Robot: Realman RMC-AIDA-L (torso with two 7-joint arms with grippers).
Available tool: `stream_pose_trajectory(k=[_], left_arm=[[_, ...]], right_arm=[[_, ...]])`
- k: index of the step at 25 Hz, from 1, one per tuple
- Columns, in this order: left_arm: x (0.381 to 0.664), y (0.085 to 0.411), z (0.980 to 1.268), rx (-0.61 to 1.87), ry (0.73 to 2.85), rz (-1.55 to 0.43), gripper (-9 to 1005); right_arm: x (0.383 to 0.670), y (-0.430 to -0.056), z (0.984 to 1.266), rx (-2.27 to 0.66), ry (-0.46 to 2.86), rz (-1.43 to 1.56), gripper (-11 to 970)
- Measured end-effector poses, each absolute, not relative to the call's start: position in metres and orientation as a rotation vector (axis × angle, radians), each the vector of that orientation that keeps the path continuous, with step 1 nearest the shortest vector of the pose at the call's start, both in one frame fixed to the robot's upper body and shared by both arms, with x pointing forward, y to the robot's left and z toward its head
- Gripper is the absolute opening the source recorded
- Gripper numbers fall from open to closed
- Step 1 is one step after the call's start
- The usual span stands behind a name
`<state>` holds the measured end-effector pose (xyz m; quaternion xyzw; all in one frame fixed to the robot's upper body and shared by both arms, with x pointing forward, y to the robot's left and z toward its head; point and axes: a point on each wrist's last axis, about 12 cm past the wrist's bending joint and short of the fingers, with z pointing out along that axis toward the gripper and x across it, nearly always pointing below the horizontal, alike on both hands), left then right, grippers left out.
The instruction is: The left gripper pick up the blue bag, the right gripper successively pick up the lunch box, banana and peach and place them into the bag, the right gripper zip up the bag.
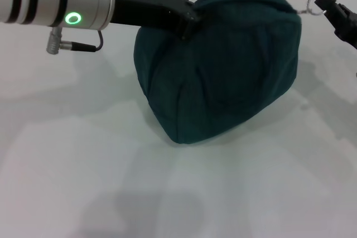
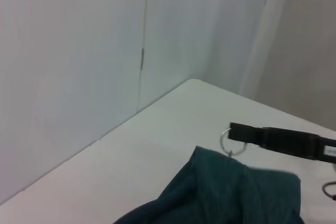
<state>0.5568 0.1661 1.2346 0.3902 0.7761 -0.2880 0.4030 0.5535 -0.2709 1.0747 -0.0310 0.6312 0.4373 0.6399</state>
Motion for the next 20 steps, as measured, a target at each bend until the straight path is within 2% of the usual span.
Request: stream_pose_trajectory(k=[9, 15, 17, 20], left_arm=[[0.57, 0.169, 1.217, 0.936, 1.973, -0.767, 42], [0.574, 0.17, 1.214, 0.928, 1.973, -0.782, 48], [0.574, 0.17, 1.214, 0.932, 1.964, -0.784, 62], [0.572, 0.17, 1.215, 0.933, 1.944, -0.805, 82]], right_arm=[[0.542, -0.273, 1.076, -0.124, 1.401, 1.025, 67], [0.531, -0.279, 1.072, -0.124, 1.386, 1.001, 250], [0.53, -0.279, 1.072, -0.122, 1.387, 0.999, 481], [0.529, -0.28, 1.071, -0.12, 1.389, 0.998, 604]])
